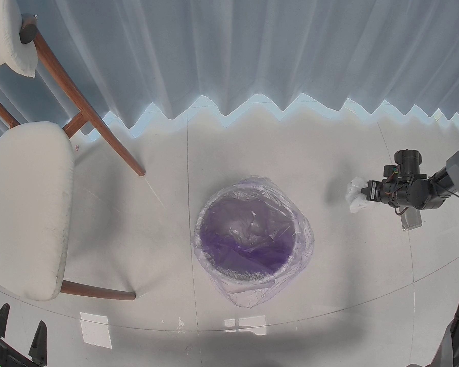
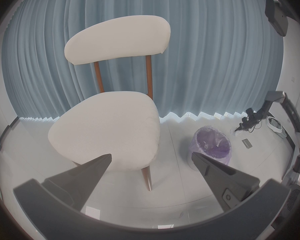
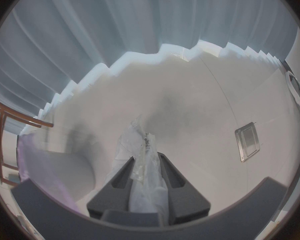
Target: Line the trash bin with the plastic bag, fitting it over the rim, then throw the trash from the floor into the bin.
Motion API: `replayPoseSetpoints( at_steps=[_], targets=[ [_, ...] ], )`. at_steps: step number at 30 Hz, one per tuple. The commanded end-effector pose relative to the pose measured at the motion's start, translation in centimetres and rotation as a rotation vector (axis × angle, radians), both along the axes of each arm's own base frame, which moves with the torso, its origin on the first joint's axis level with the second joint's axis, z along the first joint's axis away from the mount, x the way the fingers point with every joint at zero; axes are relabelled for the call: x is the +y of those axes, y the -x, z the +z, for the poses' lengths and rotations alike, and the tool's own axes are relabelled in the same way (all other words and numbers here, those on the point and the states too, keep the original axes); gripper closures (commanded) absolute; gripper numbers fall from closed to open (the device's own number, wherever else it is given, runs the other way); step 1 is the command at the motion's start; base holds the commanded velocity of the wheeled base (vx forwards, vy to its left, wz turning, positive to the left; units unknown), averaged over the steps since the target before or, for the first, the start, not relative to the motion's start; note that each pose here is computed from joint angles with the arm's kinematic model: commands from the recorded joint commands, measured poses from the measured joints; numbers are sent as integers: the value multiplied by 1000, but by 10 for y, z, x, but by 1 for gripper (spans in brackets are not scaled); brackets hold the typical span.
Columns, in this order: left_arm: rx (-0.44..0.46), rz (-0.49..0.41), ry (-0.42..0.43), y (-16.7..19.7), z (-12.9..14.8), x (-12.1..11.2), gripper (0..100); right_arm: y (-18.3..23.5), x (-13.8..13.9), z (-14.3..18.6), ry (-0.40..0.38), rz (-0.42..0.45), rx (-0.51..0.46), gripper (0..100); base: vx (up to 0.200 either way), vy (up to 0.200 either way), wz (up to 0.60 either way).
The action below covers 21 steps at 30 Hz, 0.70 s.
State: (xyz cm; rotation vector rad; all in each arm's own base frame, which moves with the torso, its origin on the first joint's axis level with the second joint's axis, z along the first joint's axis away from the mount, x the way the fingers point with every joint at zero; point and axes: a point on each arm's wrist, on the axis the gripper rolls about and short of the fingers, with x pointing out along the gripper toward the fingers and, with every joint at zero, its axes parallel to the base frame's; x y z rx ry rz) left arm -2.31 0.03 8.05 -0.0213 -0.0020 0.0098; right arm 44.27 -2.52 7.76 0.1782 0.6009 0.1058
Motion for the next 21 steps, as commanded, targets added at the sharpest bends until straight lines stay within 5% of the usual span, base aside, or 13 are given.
replayPoseSetpoints(
  at_steps=[1, 9, 21],
  targets=[
    [10, 1, 0, -1, -5, 0, 0, 121, 47, 103, 1, 115, -180, 100, 0, 0, 0],
    [10, -1, 0, -1, -5, 0, 0, 157, 114, 109, -22, 343, -256, 100, 0, 0, 0],
    [10, -1, -1, -1, -5, 0, 0, 123, 182, 53, 4, 446, -228, 100, 0, 0, 0]
  ],
)
